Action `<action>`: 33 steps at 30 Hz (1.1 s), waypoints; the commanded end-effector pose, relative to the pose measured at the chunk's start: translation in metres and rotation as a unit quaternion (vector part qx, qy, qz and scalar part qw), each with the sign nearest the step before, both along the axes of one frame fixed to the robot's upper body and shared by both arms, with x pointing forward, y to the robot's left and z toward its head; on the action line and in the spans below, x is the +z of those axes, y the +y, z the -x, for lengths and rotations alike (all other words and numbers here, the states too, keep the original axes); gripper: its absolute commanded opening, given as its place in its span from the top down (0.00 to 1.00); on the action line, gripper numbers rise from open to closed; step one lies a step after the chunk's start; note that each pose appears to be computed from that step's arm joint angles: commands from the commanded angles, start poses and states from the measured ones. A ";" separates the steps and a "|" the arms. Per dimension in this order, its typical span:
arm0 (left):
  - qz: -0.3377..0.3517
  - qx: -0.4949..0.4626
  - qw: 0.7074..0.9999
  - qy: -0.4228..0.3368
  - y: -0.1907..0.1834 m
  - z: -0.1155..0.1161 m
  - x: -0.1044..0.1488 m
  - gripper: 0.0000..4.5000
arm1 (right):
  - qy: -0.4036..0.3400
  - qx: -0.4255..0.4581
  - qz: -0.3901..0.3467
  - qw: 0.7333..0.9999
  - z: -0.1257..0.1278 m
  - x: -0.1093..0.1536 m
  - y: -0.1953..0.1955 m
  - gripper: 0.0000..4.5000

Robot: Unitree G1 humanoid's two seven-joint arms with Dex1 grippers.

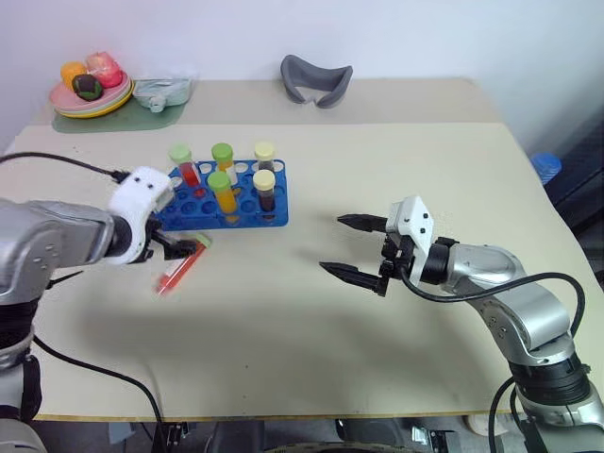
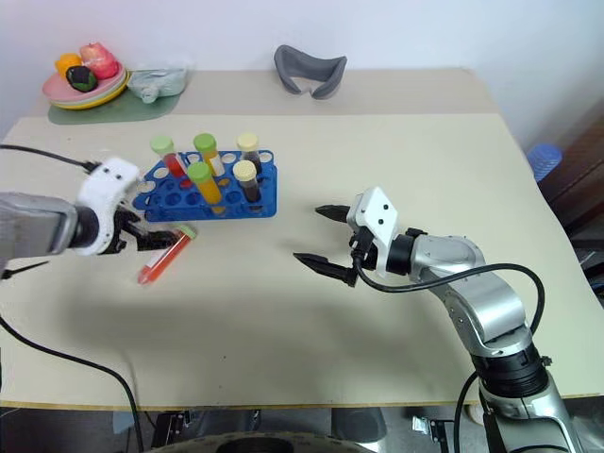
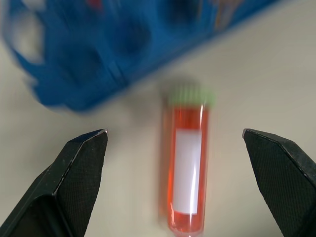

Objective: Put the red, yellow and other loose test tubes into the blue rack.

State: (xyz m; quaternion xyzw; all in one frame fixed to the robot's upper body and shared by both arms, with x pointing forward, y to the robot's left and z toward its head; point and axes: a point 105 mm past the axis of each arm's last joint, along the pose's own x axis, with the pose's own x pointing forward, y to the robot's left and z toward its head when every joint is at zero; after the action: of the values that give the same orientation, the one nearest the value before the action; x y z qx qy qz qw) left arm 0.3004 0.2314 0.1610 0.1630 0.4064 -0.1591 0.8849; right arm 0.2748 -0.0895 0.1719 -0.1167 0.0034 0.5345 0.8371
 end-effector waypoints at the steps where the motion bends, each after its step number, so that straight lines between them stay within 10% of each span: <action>1: -0.007 0.001 1.000 0.000 0.002 -0.010 0.003 0.00 | -0.023 0.010 -0.008 1.000 0.005 0.008 0.005 0.00; 27: -0.057 -0.087 0.987 0.120 -0.013 -0.019 -0.027 0.00 | -0.021 0.006 -0.018 1.000 0.010 0.006 0.012 0.00; 33: -0.060 -0.083 0.987 0.125 -0.007 -0.016 -0.029 0.53 | -0.021 0.010 -0.019 1.000 0.008 0.007 0.014 0.00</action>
State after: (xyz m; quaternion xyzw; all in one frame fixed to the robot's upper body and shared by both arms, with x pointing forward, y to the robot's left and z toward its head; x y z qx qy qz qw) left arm 0.3194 0.2215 0.1316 0.2261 0.5052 -0.2279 0.8011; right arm 0.2711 -0.0814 0.1700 -0.1102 -0.0048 0.5293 0.8412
